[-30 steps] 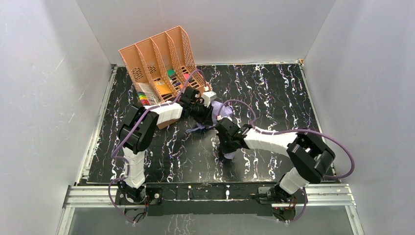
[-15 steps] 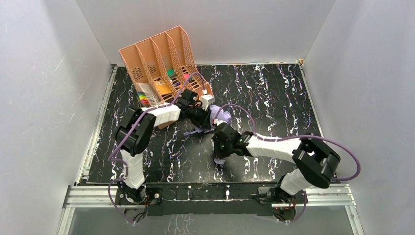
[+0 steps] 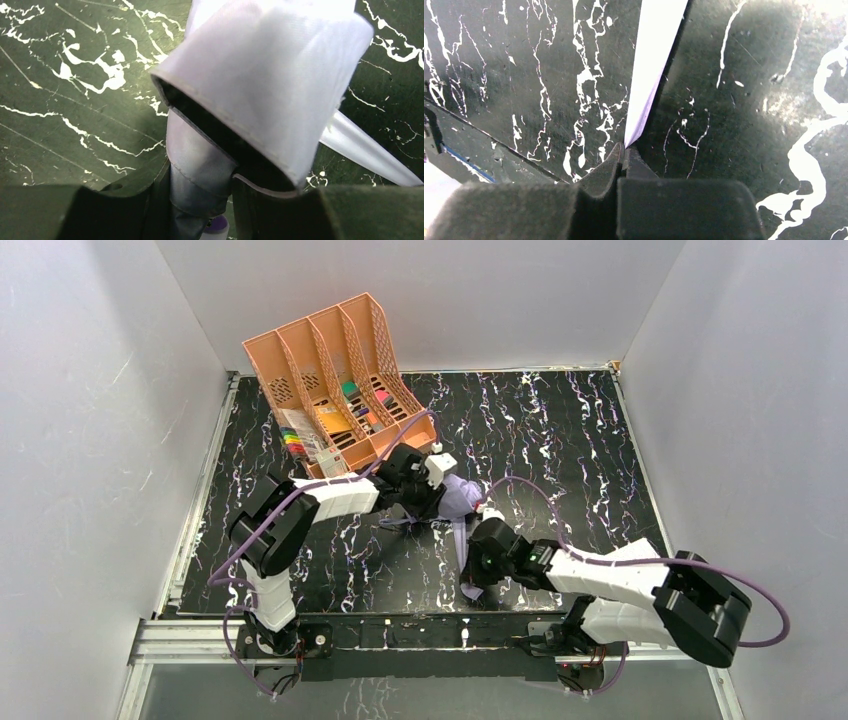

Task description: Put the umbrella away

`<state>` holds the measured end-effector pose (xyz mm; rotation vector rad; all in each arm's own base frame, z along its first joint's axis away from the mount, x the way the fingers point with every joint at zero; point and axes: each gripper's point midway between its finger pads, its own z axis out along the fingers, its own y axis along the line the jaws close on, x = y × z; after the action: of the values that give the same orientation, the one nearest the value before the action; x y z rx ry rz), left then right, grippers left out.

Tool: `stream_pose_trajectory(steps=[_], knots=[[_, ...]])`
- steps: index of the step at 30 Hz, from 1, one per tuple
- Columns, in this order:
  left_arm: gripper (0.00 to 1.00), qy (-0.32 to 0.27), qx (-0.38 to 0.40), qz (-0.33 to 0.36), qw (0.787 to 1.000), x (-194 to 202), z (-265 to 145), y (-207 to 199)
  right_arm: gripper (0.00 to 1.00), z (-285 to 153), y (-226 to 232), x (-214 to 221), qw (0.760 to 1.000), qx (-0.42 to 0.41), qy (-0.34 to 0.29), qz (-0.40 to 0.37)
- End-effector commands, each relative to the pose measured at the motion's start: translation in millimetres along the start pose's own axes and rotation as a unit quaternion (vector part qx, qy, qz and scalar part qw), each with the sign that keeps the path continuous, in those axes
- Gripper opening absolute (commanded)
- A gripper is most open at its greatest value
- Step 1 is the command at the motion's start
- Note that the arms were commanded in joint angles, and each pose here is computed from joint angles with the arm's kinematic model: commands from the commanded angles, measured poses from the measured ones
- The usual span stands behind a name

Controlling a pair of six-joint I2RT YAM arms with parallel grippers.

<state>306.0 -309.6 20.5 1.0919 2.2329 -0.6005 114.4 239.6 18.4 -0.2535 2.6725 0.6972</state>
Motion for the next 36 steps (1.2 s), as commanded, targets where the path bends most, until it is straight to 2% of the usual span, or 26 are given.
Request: stream_pose_trajectory(steps=[1, 6, 9, 12, 16, 22, 28, 33, 36], knots=[[0.00, 0.067, -0.185, 0.003, 0.980, 51.8, 2.7, 67.8, 0.00, -19.3, -16.9, 82.8, 0.988, -0.002, 0.150, 0.034], [0.00, 0.081, -0.185, 0.035, 0.979, 58.9, 9.7, 59.2, 0.00, -21.9, -19.9, 74.3, 0.992, 0.005, 0.122, 0.036], [0.00, 0.087, -0.178, 0.068, 0.978, 65.9, 12.4, 50.4, 0.16, -25.7, -21.7, 57.3, 0.995, 0.022, 0.091, 0.028], [0.00, 0.092, -0.171, 0.102, 0.976, 71.6, 14.9, 42.3, 0.34, -25.6, -22.0, 43.8, 0.996, 0.023, 0.086, 0.021], [0.00, 0.100, -0.164, 0.131, 0.973, 76.8, 17.0, 35.5, 0.44, -30.2, -28.1, 13.8, 0.997, 0.039, 0.057, 0.014], [0.00, 0.104, -0.163, 0.157, 0.968, 78.3, 18.6, 34.1, 0.56, -54.5, -48.7, -52.7, 0.998, 0.066, -0.017, 0.019], [0.00, 0.095, -0.150, 0.200, 0.964, 76.7, 20.4, 27.7, 0.68, -72.6, -73.6, -143.7, 0.991, 0.089, -0.104, 0.000], [0.00, 0.086, -0.152, 0.277, 0.945, 73.5, 24.1, 21.6, 0.71, -83.0, -90.7, -233.2, 0.971, 0.084, -0.222, -0.031], [0.00, 0.091, -0.163, 0.314, 0.931, 73.3, 28.9, 21.5, 0.70, -85.8, -91.9, -271.6, 0.955, 0.059, -0.283, -0.069]])
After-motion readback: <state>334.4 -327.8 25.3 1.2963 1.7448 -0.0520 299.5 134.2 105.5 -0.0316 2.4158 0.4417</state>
